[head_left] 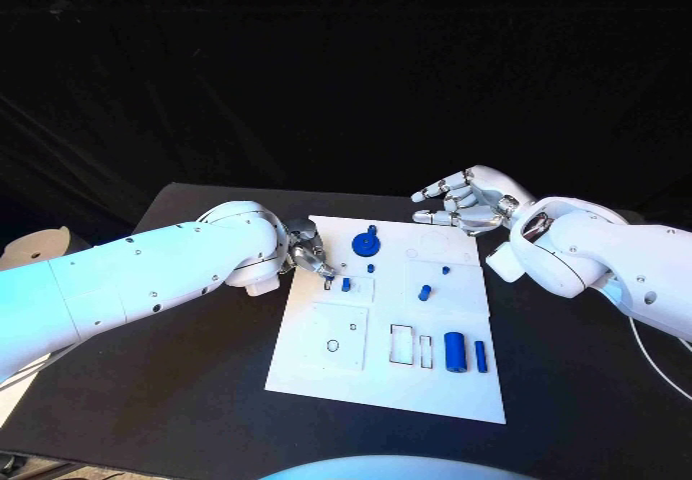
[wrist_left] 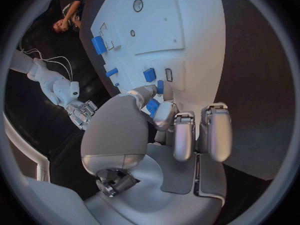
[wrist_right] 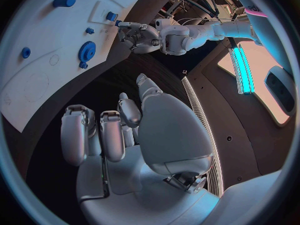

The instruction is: Assemble the parts on the task board

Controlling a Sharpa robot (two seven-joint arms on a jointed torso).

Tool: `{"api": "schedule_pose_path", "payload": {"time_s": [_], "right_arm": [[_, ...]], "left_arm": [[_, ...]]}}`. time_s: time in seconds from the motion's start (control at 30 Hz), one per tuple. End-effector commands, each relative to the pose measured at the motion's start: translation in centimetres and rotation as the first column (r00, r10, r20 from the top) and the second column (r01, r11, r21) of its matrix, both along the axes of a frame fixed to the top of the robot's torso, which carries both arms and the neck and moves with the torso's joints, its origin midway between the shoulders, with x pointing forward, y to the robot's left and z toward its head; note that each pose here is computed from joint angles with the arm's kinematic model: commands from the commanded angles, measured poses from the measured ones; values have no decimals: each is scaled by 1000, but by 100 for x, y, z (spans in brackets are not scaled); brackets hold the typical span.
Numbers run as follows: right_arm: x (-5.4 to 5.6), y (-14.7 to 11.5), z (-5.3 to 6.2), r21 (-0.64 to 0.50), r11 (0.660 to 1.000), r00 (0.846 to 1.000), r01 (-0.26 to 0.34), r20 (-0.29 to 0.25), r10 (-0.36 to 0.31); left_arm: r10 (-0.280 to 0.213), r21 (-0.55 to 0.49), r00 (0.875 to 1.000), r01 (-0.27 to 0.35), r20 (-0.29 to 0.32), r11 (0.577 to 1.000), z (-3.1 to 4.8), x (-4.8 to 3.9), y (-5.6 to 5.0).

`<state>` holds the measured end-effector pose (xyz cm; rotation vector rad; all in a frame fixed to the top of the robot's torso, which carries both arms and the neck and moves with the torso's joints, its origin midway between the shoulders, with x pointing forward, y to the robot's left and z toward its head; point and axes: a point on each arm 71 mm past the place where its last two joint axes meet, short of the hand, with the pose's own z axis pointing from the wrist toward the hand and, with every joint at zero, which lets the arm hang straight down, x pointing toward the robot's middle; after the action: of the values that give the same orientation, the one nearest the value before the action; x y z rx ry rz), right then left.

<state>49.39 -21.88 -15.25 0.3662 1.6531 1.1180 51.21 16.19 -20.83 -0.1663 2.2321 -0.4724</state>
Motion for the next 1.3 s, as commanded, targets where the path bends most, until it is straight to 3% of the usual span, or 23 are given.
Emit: {"api": "schedule_pose_path", "payload": {"time_s": [0.03, 0.33, 1.3], "right_arm": [[-9, 14, -3, -6, 1000, 1000, -16, 2, 16], [-10, 12, -5, -6, 1000, 1000, -16, 2, 16], [-16, 11, -7, -5, 1000, 1000, -18, 1, 18]], "left_arm": [[-30, 49, 999, 31, -34, 998, -30, -15, -6], [-40, 74, 997, 45, -63, 996, -60, -13, 10], [-66, 95, 995, 72, -68, 993, -104, -18, -11]]}}
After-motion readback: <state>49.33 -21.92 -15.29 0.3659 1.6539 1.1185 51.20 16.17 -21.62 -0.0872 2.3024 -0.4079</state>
